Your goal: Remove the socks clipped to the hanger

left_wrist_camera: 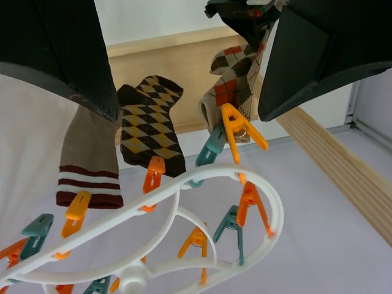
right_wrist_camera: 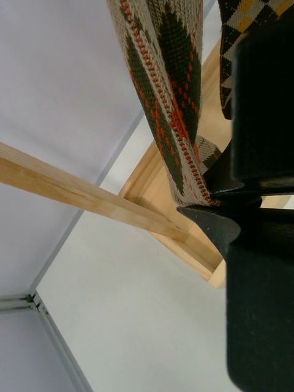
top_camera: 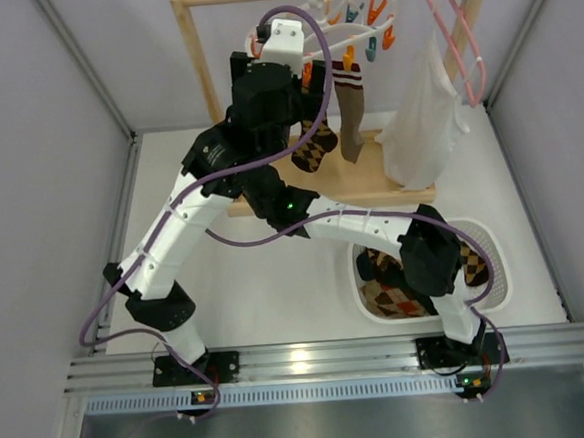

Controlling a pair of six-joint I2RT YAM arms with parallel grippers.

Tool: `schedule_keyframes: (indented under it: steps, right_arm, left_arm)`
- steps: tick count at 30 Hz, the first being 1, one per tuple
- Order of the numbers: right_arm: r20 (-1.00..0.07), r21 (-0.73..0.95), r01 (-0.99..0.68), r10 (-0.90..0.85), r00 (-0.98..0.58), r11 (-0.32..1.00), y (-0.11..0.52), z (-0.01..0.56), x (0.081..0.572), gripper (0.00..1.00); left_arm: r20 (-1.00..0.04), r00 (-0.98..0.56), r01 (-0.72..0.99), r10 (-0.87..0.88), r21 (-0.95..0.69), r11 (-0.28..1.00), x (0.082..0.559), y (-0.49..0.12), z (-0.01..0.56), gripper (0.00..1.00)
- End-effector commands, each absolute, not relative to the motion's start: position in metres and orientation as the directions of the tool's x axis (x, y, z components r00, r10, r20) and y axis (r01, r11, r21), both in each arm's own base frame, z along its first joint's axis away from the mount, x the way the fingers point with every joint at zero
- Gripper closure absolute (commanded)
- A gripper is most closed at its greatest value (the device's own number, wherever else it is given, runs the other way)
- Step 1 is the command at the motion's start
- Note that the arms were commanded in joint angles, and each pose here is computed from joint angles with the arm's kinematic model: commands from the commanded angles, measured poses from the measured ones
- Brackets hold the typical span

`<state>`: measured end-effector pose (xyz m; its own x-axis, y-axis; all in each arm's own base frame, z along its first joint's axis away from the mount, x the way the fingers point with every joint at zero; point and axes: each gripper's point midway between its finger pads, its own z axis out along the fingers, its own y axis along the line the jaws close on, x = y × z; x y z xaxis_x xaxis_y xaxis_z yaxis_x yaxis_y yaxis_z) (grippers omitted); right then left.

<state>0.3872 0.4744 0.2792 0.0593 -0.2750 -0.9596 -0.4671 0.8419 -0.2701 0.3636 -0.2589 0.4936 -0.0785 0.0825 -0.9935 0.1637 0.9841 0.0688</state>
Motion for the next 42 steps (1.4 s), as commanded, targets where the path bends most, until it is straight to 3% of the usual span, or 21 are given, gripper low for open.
schedule_keyframes:
  steps: [1,9,23,42]
  right_arm:
    - [-0.951,-0.298,-0.534,-0.294,0.096,0.791,0.496,0.285,0.371,1.0]
    - [-0.941,-0.328,-0.591,-0.308,0.137,0.737,0.501,0.294,0.363,1.0]
    - [-0.94,-0.327,-0.624,-0.31,0.141,0.71,0.498,0.296,0.353,1.0]
    - [-0.944,-0.319,-0.643,-0.291,0.154,0.697,0.499,0.307,0.343,1.0]
  left_arm:
    - [-0.995,-0.028,0.056,0.1,0.099,0.994,0.367,-0.244,0.514,0.02]
    - [-0.983,-0.074,-0.132,0.165,0.174,0.976,0.389,-0.245,0.489,0.08]
    - [-0.954,-0.111,-0.308,0.277,0.298,0.904,0.408,-0.247,0.475,0.23]
    - [-0.923,-0.137,-0.354,0.36,0.386,0.852,0.438,-0.247,0.457,0.29]
